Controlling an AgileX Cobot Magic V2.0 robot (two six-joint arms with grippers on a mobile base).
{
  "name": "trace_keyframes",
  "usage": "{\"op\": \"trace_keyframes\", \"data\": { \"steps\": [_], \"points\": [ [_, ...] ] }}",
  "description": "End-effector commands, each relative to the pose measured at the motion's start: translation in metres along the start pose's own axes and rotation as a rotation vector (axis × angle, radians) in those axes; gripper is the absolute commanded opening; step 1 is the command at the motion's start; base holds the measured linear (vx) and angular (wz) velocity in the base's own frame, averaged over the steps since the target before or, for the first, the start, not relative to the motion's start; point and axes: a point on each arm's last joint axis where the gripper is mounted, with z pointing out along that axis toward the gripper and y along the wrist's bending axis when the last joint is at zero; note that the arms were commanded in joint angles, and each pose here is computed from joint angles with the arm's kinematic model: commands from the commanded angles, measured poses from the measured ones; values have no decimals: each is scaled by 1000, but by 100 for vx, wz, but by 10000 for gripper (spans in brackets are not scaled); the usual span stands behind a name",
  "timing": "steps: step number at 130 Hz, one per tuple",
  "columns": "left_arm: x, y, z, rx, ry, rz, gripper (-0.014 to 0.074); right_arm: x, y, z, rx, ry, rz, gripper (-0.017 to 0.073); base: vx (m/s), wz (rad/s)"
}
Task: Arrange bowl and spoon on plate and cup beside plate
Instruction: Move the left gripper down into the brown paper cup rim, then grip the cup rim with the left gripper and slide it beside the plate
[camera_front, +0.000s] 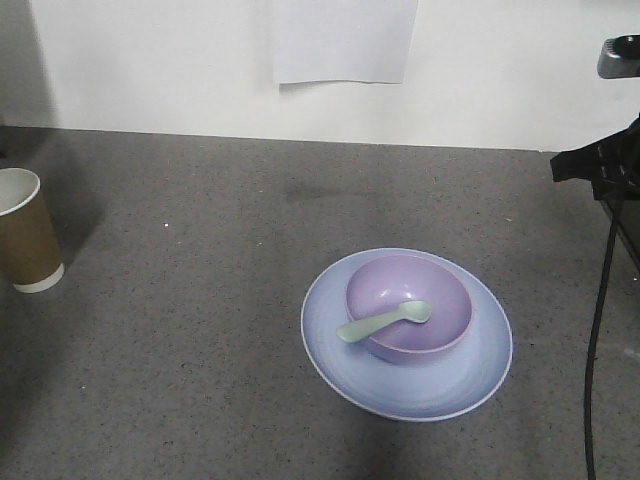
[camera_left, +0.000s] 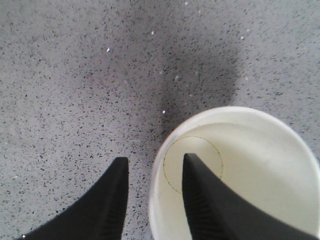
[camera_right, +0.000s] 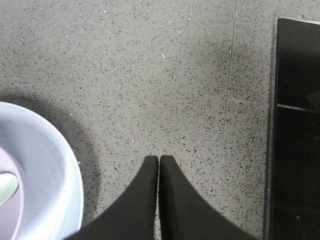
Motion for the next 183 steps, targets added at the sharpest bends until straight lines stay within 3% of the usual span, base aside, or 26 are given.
{"op": "trace_keyframes", "data": {
  "steps": [1,23,38,57,69,82,96,147,183],
  "points": [
    [-8,-2,-18,6,-94,-3,268,-9,-3,-21,14,-110,3,-6,0,0],
    [-9,2,-5,4,-66,-12,253,-9,-3,-21,14,-110,3,-6,0,0],
    [-10,3,-1,3,-67,-7,189,-9,-3,-21,14,-110,3,-6,0,0],
    [-10,-2,-1,50,-73,55,-10,-9,-3,-21,14,-110,3,-6,0,0],
    [-9,-11,-4,124,-72,115,-8,-9,-3,-21,14,-110,3,-6,0,0],
    [-9,-24,-7,185,-86,142,-8,-9,-3,-21,14,-110,3,-6,0,0],
    [-10,-47,-16,212,-109,199,-8,-9,-3,-21,14,-110,3,-6,0,0],
    [8,-173,-39,367,-185,477,-8,-9,-3,-21,14,-110,3,-6,0,0],
    [29,-227,-39,432,-159,593,-8,-9,-3,-21,14,-110,3,-6,0,0]
  ]
}}
